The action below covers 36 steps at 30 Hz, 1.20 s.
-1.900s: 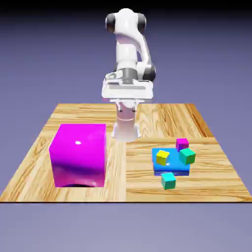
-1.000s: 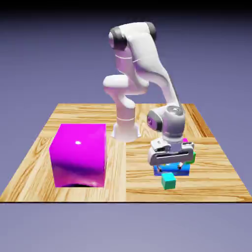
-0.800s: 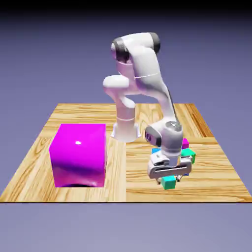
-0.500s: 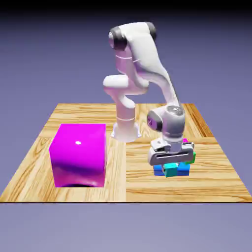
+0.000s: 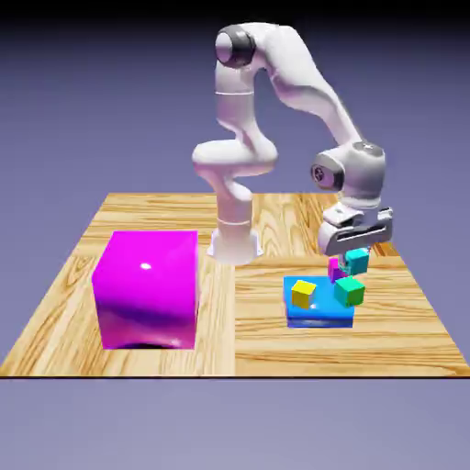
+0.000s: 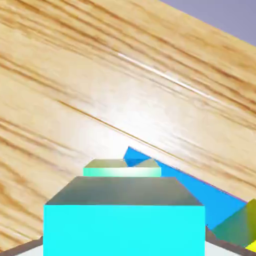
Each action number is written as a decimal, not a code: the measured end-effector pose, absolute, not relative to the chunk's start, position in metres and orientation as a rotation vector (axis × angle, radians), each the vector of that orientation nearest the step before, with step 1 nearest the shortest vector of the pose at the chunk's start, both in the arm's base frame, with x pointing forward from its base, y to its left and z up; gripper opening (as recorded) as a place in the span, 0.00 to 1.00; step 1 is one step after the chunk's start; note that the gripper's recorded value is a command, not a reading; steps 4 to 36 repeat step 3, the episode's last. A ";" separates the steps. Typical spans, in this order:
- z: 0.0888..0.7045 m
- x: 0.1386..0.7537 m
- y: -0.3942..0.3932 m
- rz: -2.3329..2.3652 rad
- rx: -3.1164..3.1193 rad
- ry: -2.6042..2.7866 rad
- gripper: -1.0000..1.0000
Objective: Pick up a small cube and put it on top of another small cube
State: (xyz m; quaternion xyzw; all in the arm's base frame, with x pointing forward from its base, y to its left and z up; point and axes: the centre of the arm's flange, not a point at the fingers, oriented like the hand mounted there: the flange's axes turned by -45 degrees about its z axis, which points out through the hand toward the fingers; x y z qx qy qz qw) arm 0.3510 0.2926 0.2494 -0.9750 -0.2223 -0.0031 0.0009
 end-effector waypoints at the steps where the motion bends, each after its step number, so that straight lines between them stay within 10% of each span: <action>1: 0.249 0.351 0.293 -0.010 -3.061 -0.698 1.00; 36: 0.249 0.351 0.293 -0.010 -3.062 -0.698 1.00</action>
